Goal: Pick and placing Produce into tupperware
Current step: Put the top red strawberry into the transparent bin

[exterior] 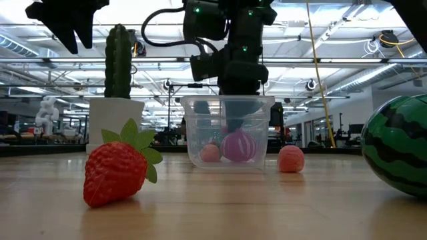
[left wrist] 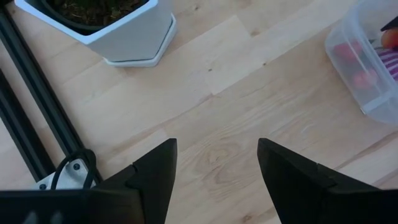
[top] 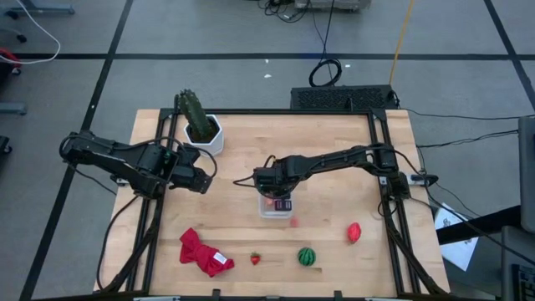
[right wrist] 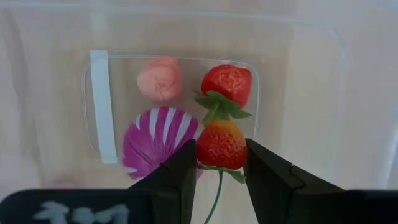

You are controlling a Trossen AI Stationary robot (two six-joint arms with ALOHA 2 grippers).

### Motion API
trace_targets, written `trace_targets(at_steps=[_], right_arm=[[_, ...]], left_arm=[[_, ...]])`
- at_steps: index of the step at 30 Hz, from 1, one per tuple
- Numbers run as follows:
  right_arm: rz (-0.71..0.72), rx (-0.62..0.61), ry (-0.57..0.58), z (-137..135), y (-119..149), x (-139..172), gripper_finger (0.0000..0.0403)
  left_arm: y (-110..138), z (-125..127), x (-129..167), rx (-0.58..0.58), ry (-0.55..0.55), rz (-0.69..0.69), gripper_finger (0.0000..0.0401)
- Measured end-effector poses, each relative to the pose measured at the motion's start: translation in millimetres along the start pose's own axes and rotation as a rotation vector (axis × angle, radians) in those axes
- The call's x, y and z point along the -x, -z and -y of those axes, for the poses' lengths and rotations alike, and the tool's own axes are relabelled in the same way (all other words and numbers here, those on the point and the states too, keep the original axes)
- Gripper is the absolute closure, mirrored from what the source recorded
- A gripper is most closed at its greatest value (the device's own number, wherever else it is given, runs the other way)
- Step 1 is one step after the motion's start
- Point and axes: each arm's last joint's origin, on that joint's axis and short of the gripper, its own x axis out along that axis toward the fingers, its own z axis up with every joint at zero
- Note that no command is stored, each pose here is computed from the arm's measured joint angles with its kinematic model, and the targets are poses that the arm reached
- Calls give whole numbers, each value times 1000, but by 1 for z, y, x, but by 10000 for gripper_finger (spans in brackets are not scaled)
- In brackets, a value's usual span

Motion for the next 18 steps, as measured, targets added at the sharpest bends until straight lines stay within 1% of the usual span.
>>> trace_targets(at_steps=[10,18], right_arm=[[10,1,-1,-1,-1,-1,291],[9,0,-1,0,-1,-1,257]], left_arm=[[0,-1,0,-7,-9,9,171],[0,-1,0,-11,-12,20,171]])
